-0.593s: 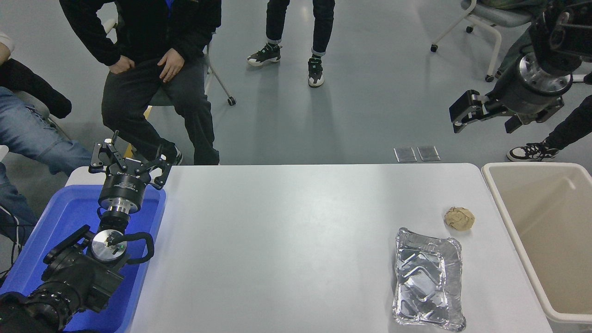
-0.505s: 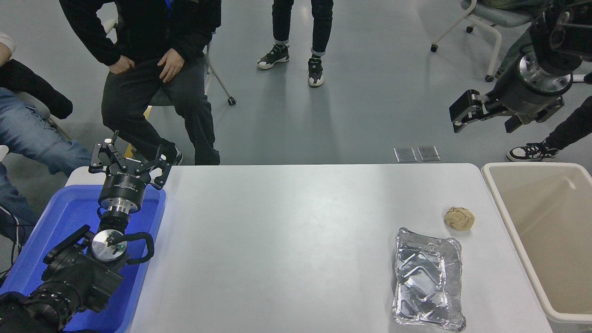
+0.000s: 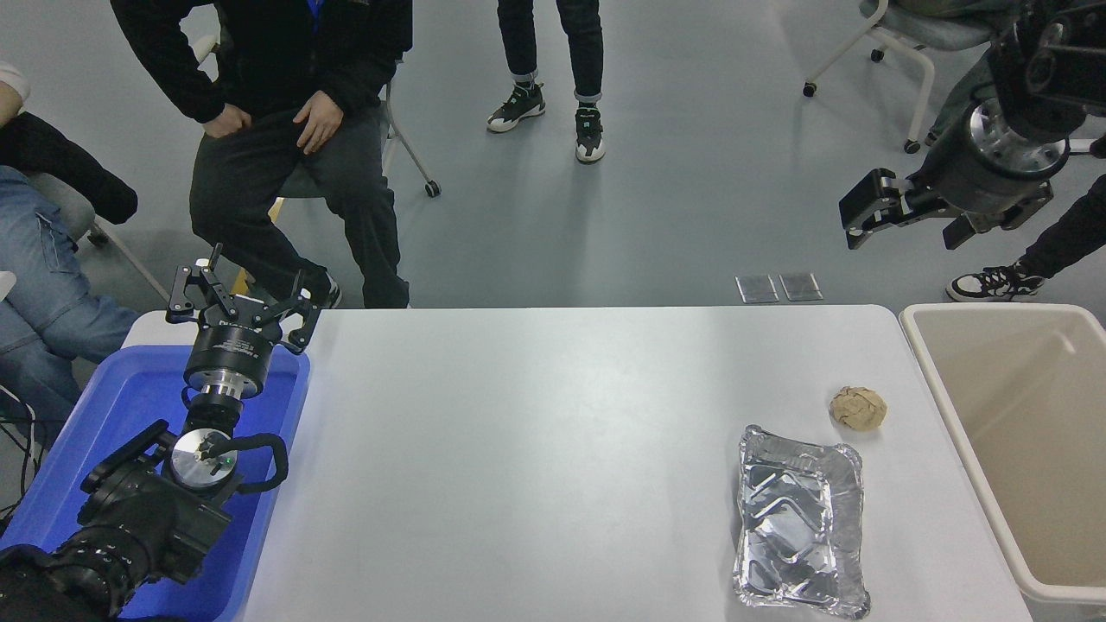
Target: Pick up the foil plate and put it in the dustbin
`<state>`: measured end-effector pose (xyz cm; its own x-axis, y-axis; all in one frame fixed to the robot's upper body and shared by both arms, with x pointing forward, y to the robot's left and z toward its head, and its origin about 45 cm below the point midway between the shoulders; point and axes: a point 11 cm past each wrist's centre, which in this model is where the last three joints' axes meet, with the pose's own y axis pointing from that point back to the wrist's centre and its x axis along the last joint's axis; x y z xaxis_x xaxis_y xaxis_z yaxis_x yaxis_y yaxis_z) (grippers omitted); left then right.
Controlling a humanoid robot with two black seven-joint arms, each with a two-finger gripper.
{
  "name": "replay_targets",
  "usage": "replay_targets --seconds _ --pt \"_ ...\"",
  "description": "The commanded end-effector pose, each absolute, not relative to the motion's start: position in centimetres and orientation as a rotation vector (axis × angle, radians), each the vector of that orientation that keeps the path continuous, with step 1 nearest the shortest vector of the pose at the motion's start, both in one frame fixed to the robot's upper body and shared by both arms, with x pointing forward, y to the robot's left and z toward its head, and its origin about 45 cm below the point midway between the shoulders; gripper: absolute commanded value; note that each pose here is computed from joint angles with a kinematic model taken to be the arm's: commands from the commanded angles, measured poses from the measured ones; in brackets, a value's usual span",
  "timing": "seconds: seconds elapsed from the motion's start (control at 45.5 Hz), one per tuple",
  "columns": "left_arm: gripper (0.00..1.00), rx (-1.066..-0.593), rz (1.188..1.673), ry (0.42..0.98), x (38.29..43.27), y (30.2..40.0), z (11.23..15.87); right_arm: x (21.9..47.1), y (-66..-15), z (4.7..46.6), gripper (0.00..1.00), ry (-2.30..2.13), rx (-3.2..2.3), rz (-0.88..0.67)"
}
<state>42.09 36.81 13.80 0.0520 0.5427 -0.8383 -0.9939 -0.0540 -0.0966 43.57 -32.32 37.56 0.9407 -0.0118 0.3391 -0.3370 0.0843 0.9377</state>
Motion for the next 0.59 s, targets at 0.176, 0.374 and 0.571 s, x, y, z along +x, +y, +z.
replay_targets --seconds 0.176,0.374,0.571 --pt "0.99 -0.867 1.427 0.688 42.08 36.81 13.78 43.6 -32.2 37.5 1.00 -0.288 1.475 0.248" --pt "0.99 -0.867 1.427 0.688 42.08 36.81 13.78 43.8 -32.2 38.6 1.00 -0.303 1.469 0.266" --pt "0.99 -0.867 1.427 0.688 42.08 36.81 13.78 43.7 -32.2 38.1 1.00 -0.294 1.467 0.258"
